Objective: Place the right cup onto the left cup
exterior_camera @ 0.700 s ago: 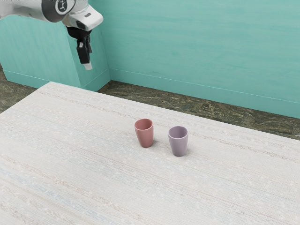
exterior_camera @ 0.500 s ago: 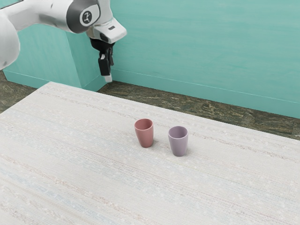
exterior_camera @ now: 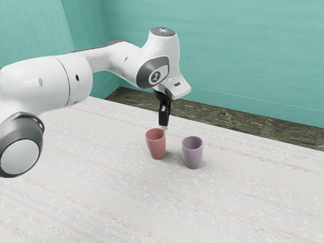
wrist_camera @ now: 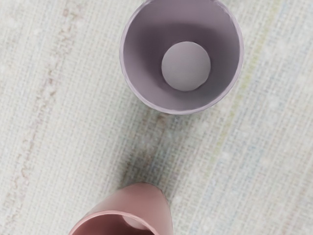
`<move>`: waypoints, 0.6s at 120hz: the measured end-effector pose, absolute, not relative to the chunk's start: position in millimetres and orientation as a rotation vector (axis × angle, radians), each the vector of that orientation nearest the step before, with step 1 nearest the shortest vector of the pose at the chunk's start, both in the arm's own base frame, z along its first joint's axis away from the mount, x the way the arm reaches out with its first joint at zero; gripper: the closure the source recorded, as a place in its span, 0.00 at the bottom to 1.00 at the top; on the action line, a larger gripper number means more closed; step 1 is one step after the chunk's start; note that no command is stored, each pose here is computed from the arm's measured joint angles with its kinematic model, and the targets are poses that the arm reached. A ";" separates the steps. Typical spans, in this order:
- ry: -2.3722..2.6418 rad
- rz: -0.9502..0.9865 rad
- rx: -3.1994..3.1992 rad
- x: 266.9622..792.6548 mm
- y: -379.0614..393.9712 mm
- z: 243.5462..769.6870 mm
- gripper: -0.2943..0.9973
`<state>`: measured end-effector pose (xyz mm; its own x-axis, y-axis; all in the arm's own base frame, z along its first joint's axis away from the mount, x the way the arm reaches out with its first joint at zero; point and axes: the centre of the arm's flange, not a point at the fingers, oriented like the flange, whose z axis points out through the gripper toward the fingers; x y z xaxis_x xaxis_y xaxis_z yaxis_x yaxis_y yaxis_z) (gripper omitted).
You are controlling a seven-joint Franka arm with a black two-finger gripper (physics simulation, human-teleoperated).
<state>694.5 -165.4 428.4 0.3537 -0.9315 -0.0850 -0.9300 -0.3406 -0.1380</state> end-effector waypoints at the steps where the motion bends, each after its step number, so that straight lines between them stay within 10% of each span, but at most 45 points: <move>1: 1.699 -0.018 -2.445 695.9 -166.4 427.8 0.23; 72: 1.765 -0.101 -2.494 732.1 -221.7 358.3 0.29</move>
<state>732.1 -221.7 358.3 0.3323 -0.9432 0.0052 -0.9376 -0.3309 -0.1072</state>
